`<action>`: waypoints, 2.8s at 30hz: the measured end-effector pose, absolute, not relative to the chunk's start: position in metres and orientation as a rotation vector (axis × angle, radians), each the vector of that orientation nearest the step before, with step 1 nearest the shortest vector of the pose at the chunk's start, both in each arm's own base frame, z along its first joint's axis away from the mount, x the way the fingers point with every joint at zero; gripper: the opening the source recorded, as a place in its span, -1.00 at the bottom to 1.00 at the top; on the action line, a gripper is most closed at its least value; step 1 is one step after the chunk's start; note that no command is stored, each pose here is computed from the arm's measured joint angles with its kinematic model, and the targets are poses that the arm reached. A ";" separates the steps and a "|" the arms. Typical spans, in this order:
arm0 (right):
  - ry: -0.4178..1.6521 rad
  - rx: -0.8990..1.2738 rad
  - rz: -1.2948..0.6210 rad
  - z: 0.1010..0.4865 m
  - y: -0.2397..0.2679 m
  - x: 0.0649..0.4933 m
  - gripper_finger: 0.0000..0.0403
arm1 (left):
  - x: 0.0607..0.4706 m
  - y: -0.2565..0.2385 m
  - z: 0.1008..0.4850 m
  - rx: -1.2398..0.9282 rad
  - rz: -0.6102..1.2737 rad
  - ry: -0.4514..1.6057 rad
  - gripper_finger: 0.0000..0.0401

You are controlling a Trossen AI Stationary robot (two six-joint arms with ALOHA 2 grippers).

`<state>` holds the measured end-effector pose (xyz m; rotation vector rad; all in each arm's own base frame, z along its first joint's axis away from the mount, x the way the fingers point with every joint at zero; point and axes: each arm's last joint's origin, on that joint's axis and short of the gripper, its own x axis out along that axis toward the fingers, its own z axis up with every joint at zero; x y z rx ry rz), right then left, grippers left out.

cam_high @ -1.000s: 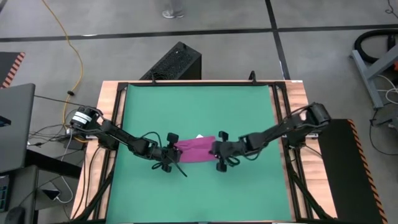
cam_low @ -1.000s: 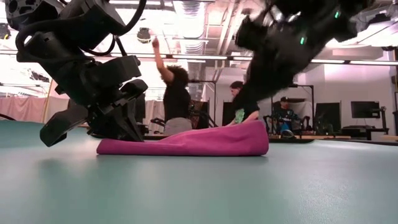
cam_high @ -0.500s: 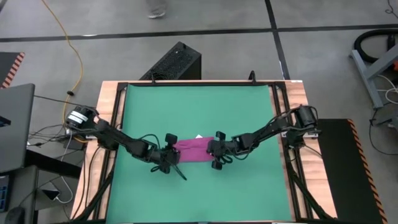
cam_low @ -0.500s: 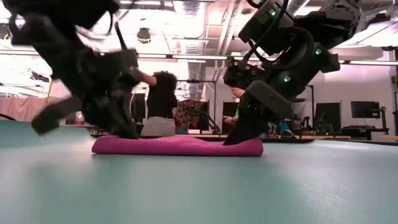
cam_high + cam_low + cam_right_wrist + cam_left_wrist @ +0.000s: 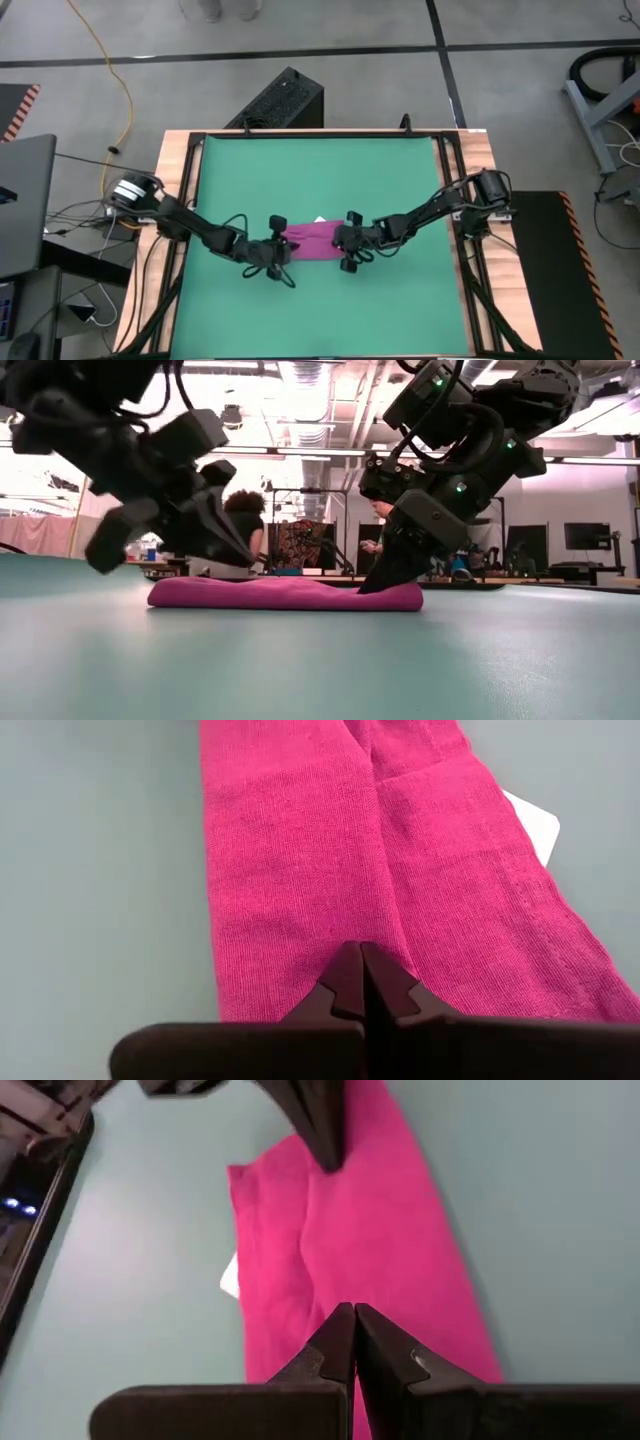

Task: Roll towel
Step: Roll the violet towel

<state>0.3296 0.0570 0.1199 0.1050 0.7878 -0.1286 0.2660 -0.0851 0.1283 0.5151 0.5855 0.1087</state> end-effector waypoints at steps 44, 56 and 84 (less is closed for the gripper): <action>0.717 -0.446 0.105 0.120 0.102 0.324 0.23 | 0.265 -0.073 0.085 0.366 0.123 0.796 -1.00; 0.757 -0.505 0.036 0.130 0.092 0.318 0.19 | 0.264 -0.073 0.084 0.374 0.107 0.804 -1.00; 0.931 -0.412 -0.132 0.095 0.077 0.317 -0.83 | 0.264 -0.074 0.085 0.394 0.070 0.806 -1.00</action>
